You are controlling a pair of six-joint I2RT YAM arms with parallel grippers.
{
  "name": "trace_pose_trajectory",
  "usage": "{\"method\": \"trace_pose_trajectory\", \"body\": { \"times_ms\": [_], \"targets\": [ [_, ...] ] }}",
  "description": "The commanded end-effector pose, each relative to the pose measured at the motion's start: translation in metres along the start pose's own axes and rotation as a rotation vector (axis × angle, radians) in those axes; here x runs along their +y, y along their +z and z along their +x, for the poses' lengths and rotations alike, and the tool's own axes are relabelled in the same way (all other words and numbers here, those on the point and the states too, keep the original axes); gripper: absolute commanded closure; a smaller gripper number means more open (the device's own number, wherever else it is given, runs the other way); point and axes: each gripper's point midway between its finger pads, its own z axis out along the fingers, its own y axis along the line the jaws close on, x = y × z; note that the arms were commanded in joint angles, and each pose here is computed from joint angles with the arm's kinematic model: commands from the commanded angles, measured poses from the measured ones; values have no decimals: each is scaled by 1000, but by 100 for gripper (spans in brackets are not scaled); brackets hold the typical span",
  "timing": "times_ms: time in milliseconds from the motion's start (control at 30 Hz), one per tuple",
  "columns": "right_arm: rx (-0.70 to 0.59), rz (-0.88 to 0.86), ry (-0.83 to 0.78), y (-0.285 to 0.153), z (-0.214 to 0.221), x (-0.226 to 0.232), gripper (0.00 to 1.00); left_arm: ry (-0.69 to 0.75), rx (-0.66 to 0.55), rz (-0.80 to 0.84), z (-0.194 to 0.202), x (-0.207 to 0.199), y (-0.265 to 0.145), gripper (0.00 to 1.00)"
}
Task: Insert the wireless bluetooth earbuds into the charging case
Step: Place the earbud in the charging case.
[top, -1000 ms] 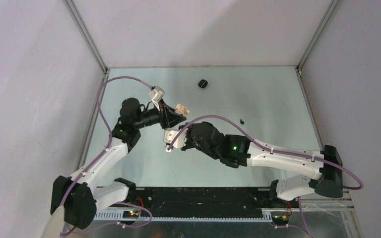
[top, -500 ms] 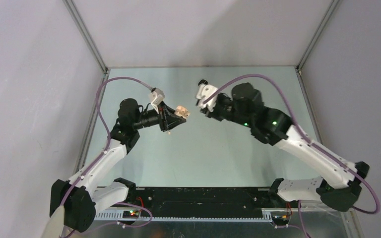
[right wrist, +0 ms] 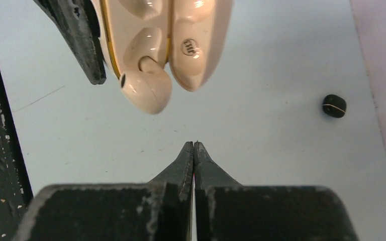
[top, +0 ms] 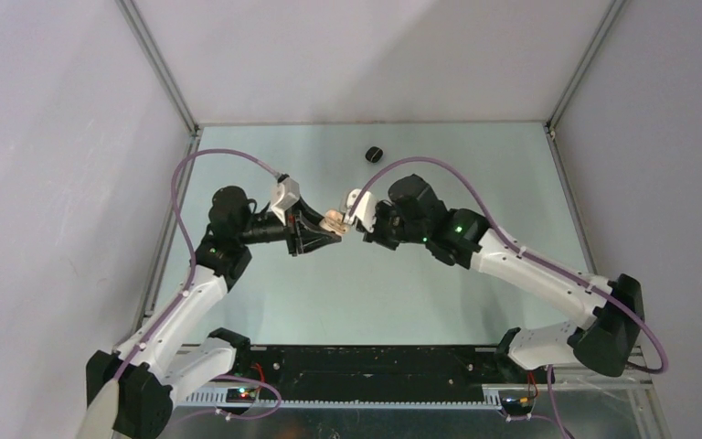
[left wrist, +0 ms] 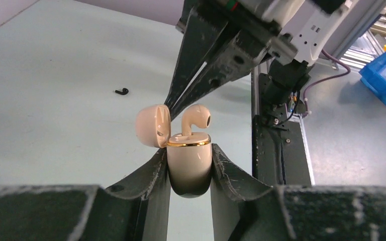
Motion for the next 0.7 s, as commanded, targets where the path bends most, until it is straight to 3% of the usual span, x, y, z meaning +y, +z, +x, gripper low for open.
{"method": "trace_pose_trajectory", "body": {
  "times_ms": [0,667],
  "targets": [
    [-59,6,-21,1,-22,6,100,64,0,45,-2,-10,-4,95],
    [-186,-149,-78,-18,-54,46,100,52,21,54,9,-8,-1,94]
  ]
}}
